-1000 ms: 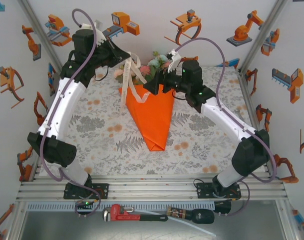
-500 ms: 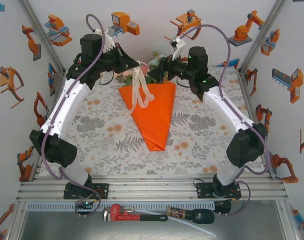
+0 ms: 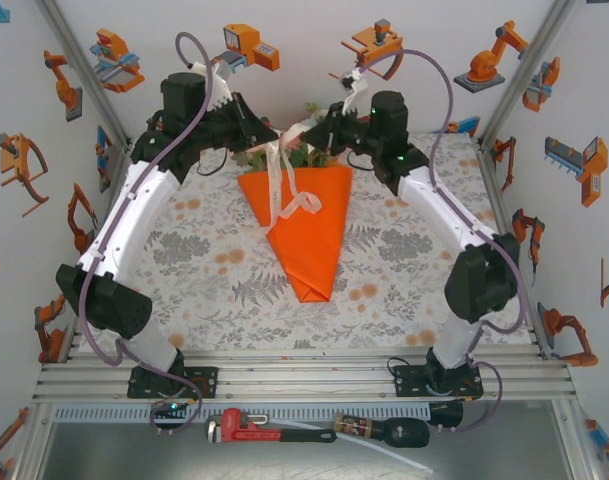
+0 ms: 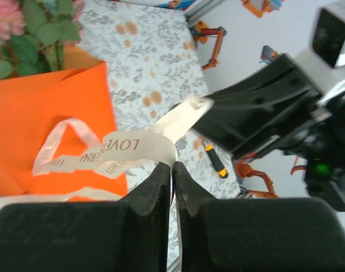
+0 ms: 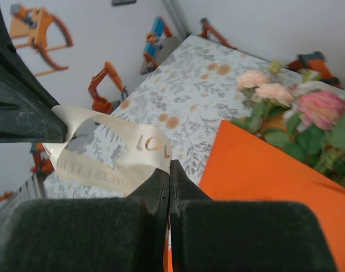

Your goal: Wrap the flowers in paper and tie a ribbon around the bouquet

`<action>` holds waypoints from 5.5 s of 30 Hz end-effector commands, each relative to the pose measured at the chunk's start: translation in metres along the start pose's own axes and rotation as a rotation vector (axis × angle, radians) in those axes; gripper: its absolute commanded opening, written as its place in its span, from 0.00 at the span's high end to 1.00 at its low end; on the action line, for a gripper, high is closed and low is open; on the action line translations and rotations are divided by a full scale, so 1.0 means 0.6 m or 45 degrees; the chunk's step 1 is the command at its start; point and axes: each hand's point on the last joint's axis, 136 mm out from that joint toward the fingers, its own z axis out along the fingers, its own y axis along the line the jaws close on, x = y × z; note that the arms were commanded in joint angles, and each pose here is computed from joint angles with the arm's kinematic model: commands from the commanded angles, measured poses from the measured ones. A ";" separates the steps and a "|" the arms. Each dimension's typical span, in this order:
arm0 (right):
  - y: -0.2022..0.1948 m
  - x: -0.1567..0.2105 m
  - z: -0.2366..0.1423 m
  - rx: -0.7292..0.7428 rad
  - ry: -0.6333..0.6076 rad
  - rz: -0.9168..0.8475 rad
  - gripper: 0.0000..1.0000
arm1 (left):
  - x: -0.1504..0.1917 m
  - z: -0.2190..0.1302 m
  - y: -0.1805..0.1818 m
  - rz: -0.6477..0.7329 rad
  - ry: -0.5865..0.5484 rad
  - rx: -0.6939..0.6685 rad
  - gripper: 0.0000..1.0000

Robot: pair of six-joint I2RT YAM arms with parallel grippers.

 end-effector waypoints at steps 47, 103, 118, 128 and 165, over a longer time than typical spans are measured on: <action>-0.404 0.067 -0.626 1.634 -0.451 0.536 0.26 | 0.436 -0.037 0.313 0.138 0.810 -0.410 0.40; -0.284 0.573 -0.553 1.967 0.444 1.150 1.00 | 0.440 -0.313 0.584 -0.946 0.231 -1.522 0.99; -0.380 0.443 -0.663 2.154 0.097 1.078 1.00 | 0.458 -0.304 0.607 -0.983 0.216 -1.523 0.89; -0.317 0.340 -0.430 1.322 0.270 0.814 0.53 | 0.256 -0.254 0.538 -0.650 -0.130 -1.234 0.40; -0.245 0.489 -0.068 0.389 0.509 1.109 0.57 | 0.407 0.188 0.399 -0.745 0.391 -0.328 0.57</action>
